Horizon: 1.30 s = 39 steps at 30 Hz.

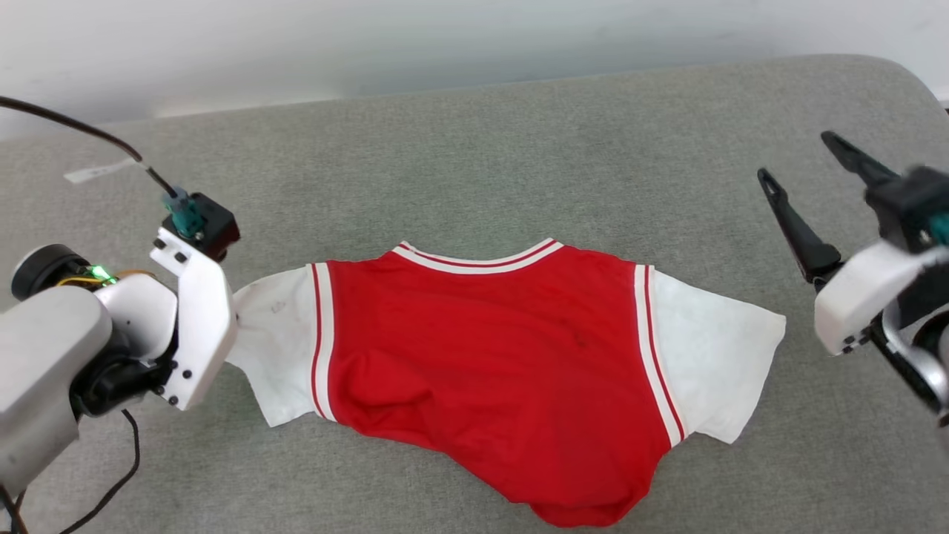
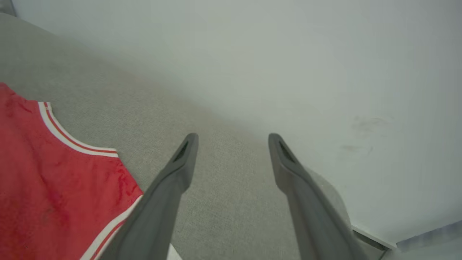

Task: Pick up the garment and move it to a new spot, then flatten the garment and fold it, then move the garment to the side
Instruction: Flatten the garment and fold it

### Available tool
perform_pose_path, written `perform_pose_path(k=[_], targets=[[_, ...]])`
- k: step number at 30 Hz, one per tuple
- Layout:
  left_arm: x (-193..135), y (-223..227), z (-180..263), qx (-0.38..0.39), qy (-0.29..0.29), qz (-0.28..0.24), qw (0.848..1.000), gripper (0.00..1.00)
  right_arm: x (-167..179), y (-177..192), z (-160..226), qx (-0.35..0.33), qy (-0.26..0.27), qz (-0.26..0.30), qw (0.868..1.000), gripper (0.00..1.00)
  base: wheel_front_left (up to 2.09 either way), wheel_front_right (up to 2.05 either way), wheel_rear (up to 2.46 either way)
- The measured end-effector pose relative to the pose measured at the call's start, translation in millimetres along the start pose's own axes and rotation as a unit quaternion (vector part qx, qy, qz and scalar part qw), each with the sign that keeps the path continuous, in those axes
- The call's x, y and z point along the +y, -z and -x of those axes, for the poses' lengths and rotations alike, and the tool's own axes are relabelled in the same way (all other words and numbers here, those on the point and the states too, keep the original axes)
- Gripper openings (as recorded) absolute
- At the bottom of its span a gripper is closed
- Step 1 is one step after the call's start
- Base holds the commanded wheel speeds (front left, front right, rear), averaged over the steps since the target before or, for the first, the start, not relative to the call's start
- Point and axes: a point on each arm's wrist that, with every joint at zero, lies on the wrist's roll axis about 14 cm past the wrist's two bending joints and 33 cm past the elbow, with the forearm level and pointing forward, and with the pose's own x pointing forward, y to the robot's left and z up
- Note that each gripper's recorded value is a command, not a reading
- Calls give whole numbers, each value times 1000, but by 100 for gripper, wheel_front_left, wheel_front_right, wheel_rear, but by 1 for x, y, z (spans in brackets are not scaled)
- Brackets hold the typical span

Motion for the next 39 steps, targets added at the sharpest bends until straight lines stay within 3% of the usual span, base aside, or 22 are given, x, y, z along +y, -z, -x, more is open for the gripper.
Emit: perform_pose_path(k=[3, 5, 11, 14, 19, 24, 29, 30, 31, 36, 39], targets=[[-4, 2, 2, -2, 2, -5, 1000, 0, 5, 18, -3, 92, -45, -2, 995, 100, 0, 0, 0], [-6, 2, 1, -2, 5, -7, 1000, 0, 10, 41, 2, 176, -77, -6, 981, 100, 0, 0, 0], [-5, 0, -5, -6, 7, -15, 1000, 0, 8, 93, 26, 376, -135, -9, 916, 100, 0, 0, 0], [-2, -6, -8, -14, 8, -16, 1000, 0, 9, 122, 40, 458, -150, -36, 876, 100, 0, 0, 0], [8, -13, -16, -22, 4, -17, 1000, 0, 15, 156, 46, 533, -161, -76, 827, 100, 0, 0, 0], [11, -10, -29, -14, 11, -18, 1000, 0, 43, 185, 39, 556, -182, -110, 803, 100, 0, 0, 0], [13, -3, -39, -7, 16, -15, 1000, 0, 57, 201, 36, 564, -198, -111, 794, 100, 0, 0, 0], [14, -2, -40, -7, 15, -14, 1000, 0, 59, 202, 35, 560, -199, -114, 796, 67, 0, 0, 0], [14, -2, -40, -7, 15, -14, 1000, 0, 59, 202, 33, 554, -197, -115, 800, 0, 0, 0, 0], [16, -5, -33, -19, 8, -10, 1000, 0, 65, 185, 21, 508, -199, -120, 829, 0, 0, 0, 0], [14, -12, -23, -38, 3, -14, 999, 0, 61, 169, 15, 469, -192, -125, 853, 0, 0, 0, 0]])
